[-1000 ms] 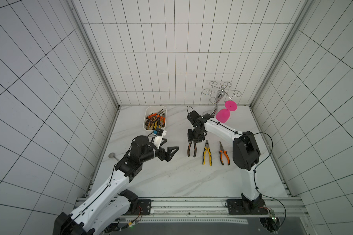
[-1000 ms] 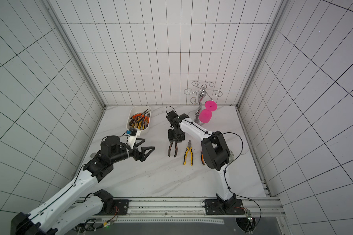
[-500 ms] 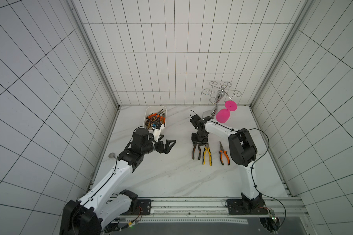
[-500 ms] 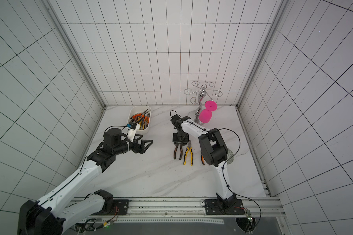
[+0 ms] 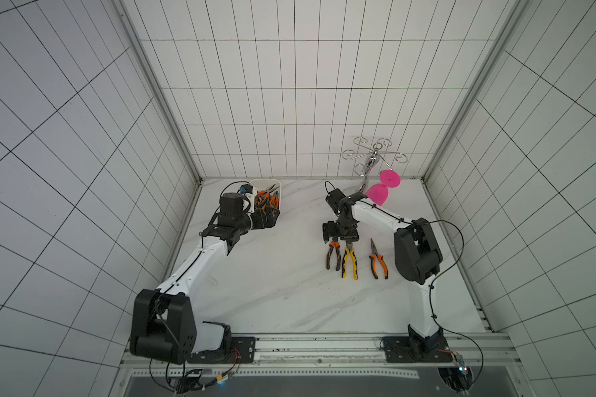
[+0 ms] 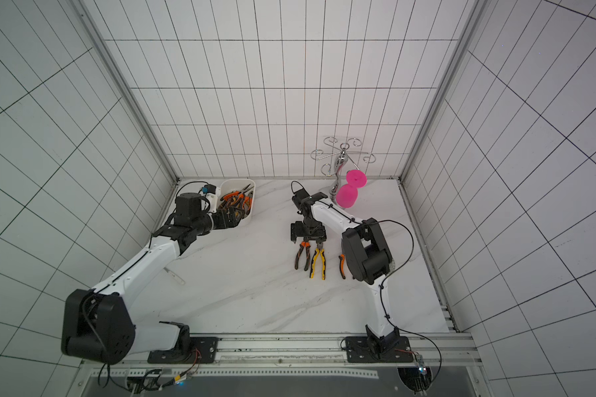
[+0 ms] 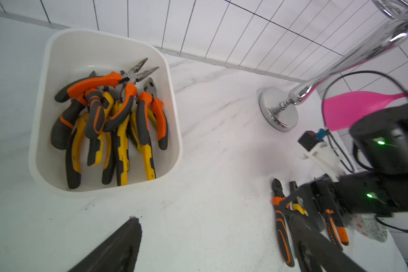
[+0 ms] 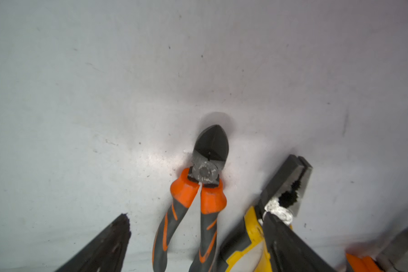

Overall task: Take the pliers out of the storage box
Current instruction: Place the pliers at the center of the board, then pick up the pliers from the storage box.

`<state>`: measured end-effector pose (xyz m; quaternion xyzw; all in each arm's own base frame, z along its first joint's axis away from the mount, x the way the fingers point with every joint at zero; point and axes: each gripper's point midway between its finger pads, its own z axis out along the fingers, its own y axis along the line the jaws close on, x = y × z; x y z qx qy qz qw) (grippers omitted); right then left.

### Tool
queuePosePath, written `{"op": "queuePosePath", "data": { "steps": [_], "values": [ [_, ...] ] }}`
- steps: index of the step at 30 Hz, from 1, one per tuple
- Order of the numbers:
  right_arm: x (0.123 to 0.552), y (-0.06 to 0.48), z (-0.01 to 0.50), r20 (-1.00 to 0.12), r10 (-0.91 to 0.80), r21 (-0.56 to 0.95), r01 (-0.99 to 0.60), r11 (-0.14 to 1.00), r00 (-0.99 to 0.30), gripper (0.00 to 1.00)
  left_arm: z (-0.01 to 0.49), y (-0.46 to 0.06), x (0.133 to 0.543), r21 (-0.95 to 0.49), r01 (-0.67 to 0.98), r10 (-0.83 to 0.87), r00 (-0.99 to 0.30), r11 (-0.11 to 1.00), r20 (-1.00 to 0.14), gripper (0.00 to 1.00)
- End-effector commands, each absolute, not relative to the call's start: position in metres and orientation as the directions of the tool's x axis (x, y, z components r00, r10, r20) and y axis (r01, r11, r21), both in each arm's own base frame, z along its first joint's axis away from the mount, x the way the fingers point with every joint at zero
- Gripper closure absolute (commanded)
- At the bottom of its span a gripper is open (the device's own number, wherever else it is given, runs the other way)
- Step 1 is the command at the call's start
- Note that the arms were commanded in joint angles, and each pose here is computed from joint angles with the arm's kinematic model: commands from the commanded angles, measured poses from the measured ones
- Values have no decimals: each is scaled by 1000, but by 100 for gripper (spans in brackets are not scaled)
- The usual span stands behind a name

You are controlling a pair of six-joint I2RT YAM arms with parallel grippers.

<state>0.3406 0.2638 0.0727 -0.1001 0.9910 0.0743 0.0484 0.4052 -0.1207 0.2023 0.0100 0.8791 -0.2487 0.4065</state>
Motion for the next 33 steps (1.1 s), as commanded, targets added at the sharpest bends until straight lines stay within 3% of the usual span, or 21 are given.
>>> {"op": "queuePosePath", "data": {
  "steps": [1,7,13,17,22,29,33],
  "values": [
    [339,254,100,-194,-271,127,-298,946,-943,1,196,-105,430,-336,161,-143,-678,928,-721,1],
    [348,262,141,-381,-320,160,-403,901,-867,1,174,-98,477,-247,123,-74,-747,961,-661,3],
    [356,260,164,-471,-264,165,-378,911,-842,1,139,-86,509,-123,100,8,-806,987,-592,11],
    [360,261,167,-497,-256,167,-381,909,-829,1,126,-91,523,-94,156,72,-807,983,-586,22],
    [368,268,164,-493,-224,223,-372,901,-841,1,114,-106,537,-39,239,171,-794,970,-584,51],
    [378,267,163,-476,-200,255,-352,900,-857,2,102,-97,557,65,220,218,-796,973,-564,66],
    [383,261,161,-468,-182,262,-333,906,-865,3,97,-93,564,91,206,222,-807,974,-546,70]
  ]
}}
